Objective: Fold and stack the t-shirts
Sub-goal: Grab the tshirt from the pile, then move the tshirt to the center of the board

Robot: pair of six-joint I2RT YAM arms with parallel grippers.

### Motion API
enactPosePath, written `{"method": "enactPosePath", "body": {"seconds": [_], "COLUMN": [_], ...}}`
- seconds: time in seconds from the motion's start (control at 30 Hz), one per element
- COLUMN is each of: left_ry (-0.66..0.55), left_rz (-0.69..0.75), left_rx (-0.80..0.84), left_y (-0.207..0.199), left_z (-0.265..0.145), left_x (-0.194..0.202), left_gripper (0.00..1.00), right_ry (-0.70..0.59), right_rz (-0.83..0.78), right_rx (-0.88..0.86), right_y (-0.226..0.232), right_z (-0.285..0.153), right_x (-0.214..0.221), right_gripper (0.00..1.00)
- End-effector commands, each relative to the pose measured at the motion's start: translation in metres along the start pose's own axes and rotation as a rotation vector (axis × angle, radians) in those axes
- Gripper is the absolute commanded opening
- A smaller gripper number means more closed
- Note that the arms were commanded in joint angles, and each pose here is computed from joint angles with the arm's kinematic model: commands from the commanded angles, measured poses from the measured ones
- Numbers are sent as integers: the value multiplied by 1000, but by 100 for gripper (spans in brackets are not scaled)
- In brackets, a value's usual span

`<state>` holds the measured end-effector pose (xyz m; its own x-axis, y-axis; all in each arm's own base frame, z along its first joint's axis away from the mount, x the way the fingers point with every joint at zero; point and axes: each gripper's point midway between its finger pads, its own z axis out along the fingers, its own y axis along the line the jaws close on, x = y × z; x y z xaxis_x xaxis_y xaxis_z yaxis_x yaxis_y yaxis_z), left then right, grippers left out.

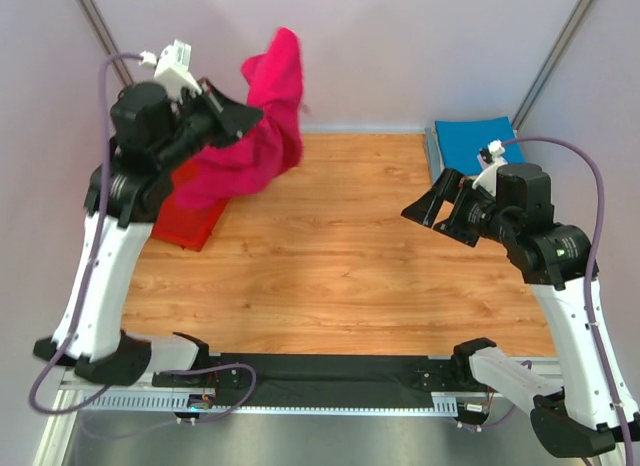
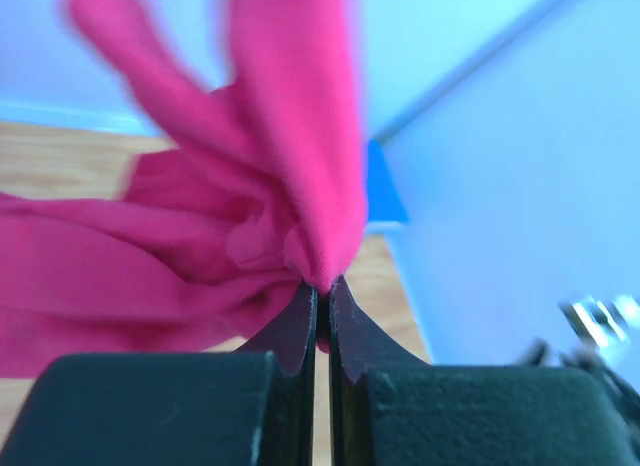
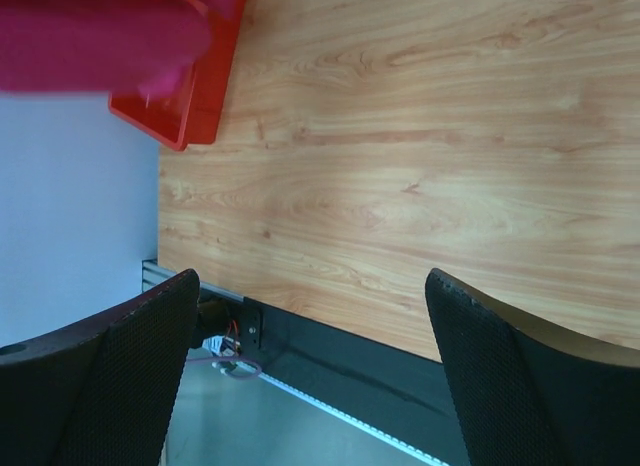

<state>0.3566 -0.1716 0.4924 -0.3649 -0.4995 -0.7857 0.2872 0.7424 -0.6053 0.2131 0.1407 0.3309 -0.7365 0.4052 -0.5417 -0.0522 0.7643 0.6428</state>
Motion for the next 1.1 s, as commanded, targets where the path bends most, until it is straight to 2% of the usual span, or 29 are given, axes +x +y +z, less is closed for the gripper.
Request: {"method": "enactPosePath", "body": {"seconds": [0.0,0.03,0.1,0.13,0.2,0.23,0.3,0.33,0.4,0.43,0.5,0.53,0.57,0.73,0.87,0.97,1.07], "left_ry": [159,215,271,365,425,495,572,641,710,713,730,741,733,798,829,823,838], "left_rz": [-104,-108,-146,-170,-208,-224,-248,-266,-267,-254,-208,-194,-163,-116,-123,-107,-129], "left_rx": [10,7,15,-21,-11,-43,-71,-89,-127,-130,-184,-208,-230,-375,-407,-440,-467], "left_y": [1,5,11,32,37,57,72,88,108,111,125,129,135,160,165,170,176], "left_z": [-19,-34,-45,-46,-67,-78,-89,-99,-112,-117,-129,-136,-137,-151,-152,-151,-150], "left_x": [62,91,121,163,196,231,267,297,325,327,331,332,330,338,344,341,341], "left_gripper": [0,0,0,0,0,1,10,22,36,45,53,65,68,70,70,70,70], "right_ry": [-95,-88,-71,-63,-56,-35,-36,-5,20,67,108,150,169,264,366,453,508], "right_rz": [-42,-39,-19,-12,0,11,17,23,33,45,69,87,94,50,-22,-98,-196], "right_rx": [29,40,81,95,117,143,162,185,186,201,159,165,128,103,71,-46,-138], "right_y": [1,-2,-13,-17,-24,-34,-43,-55,-64,-74,-73,-82,-76,-65,-32,13,28], "right_z": [-17,-17,-14,-13,-12,-6,-3,6,14,23,36,46,56,99,129,147,162], "right_x": [-17,-15,-8,-5,0,8,14,25,36,50,60,73,76,102,133,177,212], "right_gripper": [95,95,94,94,93,93,92,91,90,86,84,82,82,75,73,72,70]}}
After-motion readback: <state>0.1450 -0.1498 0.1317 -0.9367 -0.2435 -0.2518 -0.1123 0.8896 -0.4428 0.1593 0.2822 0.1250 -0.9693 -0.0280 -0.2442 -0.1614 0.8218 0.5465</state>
